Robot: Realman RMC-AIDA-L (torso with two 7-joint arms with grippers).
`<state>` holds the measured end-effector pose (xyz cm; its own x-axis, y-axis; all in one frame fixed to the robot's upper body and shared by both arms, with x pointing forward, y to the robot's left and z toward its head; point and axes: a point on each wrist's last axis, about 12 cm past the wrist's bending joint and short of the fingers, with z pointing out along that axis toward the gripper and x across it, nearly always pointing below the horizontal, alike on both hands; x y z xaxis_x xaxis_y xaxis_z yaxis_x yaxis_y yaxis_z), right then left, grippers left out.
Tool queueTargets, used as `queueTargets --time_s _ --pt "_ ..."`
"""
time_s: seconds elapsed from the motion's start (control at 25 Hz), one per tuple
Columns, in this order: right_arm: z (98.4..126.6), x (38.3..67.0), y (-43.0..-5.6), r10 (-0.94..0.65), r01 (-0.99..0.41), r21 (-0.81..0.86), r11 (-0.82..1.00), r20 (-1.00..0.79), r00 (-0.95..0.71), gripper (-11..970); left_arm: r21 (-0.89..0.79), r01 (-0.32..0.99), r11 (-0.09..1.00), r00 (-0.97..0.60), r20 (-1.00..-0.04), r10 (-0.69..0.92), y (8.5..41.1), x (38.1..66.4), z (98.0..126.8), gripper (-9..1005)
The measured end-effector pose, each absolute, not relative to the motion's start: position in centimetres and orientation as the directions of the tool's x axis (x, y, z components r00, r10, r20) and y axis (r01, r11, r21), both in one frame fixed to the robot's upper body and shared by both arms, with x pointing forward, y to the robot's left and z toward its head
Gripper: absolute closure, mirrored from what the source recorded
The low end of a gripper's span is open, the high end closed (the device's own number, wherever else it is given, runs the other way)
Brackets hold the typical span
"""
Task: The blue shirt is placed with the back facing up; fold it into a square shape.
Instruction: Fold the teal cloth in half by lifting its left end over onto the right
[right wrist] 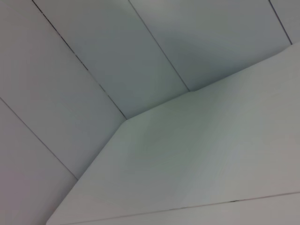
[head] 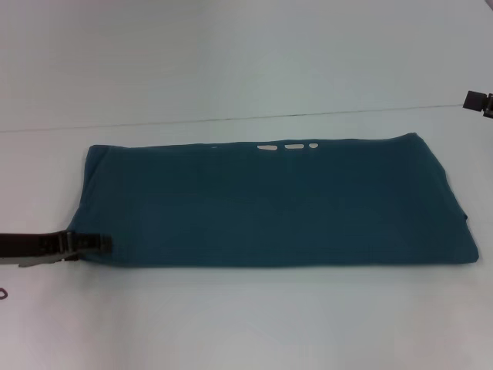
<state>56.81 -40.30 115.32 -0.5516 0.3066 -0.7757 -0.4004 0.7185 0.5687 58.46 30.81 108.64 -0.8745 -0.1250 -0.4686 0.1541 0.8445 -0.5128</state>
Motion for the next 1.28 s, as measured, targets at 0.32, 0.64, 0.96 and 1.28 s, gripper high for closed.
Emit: queueTargets --time_s 0.32,0.64,0.96,1.28 --pt "115.1 56.7 -40.3 0.31 -0.397 0.572 0.718 -0.773 -0.554 52 -0.507 0.173 0.844 -0.868 -0.484 -0.113 30.4 59.0 109.1 252" --pt "114.9 56.5 -40.3 0.312 -0.392 0.575 0.718 -0.769 -0.558 54 -0.493 0.186 0.85 -0.858 -0.504 -0.105 30.5 59.2 109.4 273" --pt "114.8 56.5 -40.2 0.314 -0.391 0.579 0.716 -0.767 -0.56 53 -0.464 0.145 0.874 -0.837 -0.529 -0.142 31.6 59.1 109.1 331" --pt "114.7 56.4 -40.1 0.312 -0.392 0.578 0.716 -0.767 -0.561 57 -0.46 0.15 0.875 -0.842 -0.523 -0.13 31.5 59.0 108.9 648"
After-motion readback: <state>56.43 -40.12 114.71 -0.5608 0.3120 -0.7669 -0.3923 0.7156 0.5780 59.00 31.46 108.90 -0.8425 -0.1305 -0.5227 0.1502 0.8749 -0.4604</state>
